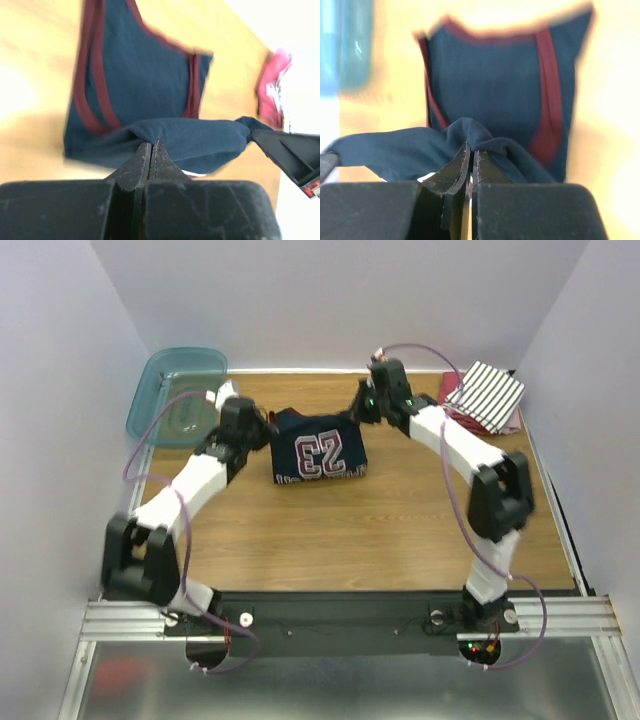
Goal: Fold and stack the tank tops
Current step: Fold the tank top
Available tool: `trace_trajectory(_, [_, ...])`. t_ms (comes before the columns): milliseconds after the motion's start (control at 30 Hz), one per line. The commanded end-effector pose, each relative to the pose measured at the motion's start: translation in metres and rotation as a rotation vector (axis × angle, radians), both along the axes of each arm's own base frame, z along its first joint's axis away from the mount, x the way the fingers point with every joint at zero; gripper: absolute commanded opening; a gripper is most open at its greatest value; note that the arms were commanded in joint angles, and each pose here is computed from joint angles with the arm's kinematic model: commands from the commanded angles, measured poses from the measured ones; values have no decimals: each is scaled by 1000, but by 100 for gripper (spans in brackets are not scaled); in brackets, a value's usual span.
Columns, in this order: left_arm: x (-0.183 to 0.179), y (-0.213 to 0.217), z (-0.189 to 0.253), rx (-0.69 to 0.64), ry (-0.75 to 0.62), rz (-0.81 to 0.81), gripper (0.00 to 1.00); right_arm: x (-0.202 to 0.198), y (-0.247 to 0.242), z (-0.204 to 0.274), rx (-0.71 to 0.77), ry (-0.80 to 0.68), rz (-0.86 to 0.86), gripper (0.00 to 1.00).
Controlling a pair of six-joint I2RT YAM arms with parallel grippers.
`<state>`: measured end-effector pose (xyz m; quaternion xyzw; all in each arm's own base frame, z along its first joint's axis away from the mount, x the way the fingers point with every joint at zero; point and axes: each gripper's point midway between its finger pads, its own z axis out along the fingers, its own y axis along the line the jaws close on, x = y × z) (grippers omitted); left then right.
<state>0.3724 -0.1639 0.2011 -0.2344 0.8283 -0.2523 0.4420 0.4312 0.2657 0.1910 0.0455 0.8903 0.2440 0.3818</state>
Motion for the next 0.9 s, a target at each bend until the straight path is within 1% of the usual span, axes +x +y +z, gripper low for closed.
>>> trace_trajectory(0, [103, 14, -2, -10, -121, 25, 0, 88, 16, -18, 61, -59, 65, 1])
trace_trajectory(33, [129, 15, 14, -25, -156, -9, 0, 102, 16, -27, 78, -46, 63, 0])
trace_trajectory(67, [145, 13, 3, -19, -141, -22, 0, 119, 26, -16, 118, -76, 78, 0])
trace_trajectory(100, [161, 11, -43, -2, -56, -28, 0, 129, 31, -58, 104, -18, 81, 0])
trace_trajectory(133, [179, 7, -36, -12, -77, -35, 0, 137, 36, -68, 114, -10, 83, 0])
trace_trajectory(167, [186, 7, -50, -18, -45, -30, 0, 146, 41, -65, 142, -19, 92, 0])
trace_trajectory(200, [193, 5, -83, -13, 10, -28, 0, 149, 43, -76, 142, -6, 86, 0])
trace_trajectory(233, [201, 2, -85, -33, 11, -22, 0, 151, 43, -104, 136, 38, 77, 0])
trace_trajectory(267, [202, 0, -108, -37, 48, -22, 0, 152, 47, -107, 147, 45, 81, 0])
trace_trajectory(333, [204, -3, -120, -47, 62, -23, 0, 150, 45, -128, 137, 77, 77, 0])
trace_trajectory(433, [191, -9, -139, -25, 95, -20, 0, 134, 39, -156, 108, 140, 78, 0])
trace_trajectory(467, [187, -10, -142, -23, 100, -17, 0, 131, 38, -152, 105, 136, 72, 0])
trace_trajectory(500, [177, -13, -150, -28, 122, -14, 0, 119, 33, -169, 92, 173, 70, 0])
trace_trajectory(533, [170, -15, -154, -37, 137, -10, 0, 114, 31, -171, 90, 179, 69, 0])
trace_trajectory(567, [163, -18, -160, -41, 155, -9, 0, 111, 33, -158, 97, 153, 73, 0])
trace_trajectory(600, [146, -23, -169, -43, 185, 0, 0, 103, 30, -160, 87, 156, 75, 0])
trace_trajectory(667, [127, -30, -173, -42, 193, 6, 0, 73, 20, -185, 54, 213, 70, 0])
trace_trajectory(700, [117, -38, -164, -48, 184, 2, 0, 71, 20, -165, 70, 172, 74, 0])
trace_trajectory(733, [94, -38, -181, -50, 236, 14, 0, 63, 18, -165, 70, 176, 76, 1])
trace_trajectory(767, [86, -36, -181, -45, 232, 42, 0, 40, 10, -183, 48, 219, 74, 0])
trace_trajectory(800, [64, -40, -183, -48, 244, 44, 0, 33, 9, -167, 52, 193, 78, 0])
trace_trajectory(833, [55, -34, -183, -39, 247, 53, 0, 22, 3, -168, 37, 195, 75, 0])
trace_trajectory(867, [43, -40, -180, -51, 248, 51, 0, -1, -5, -184, 11, 230, 71, 0])
